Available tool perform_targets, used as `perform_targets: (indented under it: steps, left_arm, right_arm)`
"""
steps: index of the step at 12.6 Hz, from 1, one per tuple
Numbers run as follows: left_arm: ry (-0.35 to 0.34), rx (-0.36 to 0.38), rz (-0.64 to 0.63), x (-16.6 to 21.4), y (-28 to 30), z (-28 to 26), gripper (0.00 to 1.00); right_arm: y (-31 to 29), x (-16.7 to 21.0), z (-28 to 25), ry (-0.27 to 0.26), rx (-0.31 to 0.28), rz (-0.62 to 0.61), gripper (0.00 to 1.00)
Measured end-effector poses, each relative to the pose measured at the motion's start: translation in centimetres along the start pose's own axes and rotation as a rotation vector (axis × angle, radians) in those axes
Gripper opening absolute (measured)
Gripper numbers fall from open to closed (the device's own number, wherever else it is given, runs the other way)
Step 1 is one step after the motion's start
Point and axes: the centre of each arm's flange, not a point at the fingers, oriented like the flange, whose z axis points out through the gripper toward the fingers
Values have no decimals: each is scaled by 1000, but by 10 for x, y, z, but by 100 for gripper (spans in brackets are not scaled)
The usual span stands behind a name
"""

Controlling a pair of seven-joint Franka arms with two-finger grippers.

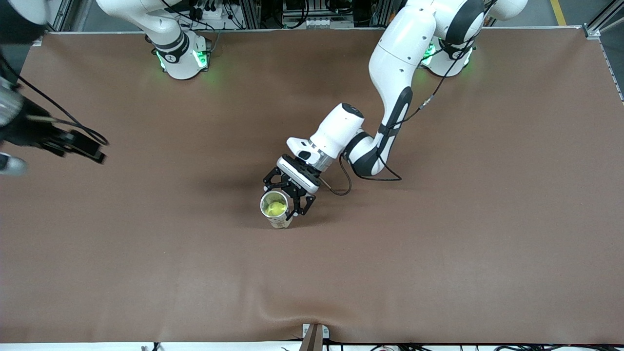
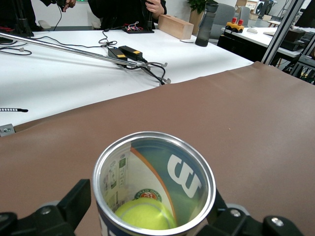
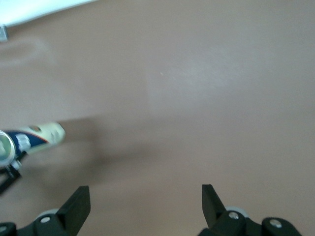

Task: Insert tennis ball vertically with right arm

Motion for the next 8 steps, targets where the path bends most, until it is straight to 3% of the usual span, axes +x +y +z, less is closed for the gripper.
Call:
perform_targets:
  steps: [3,8]
  left_arm:
    - [1,1,5,0,-1,0,100]
    - [7,0,19,3,0,0,100]
  right_arm:
    - [48,-26,-28,-54,11,-49,100]
    - [52,-51,-45,-91,14,-79,100]
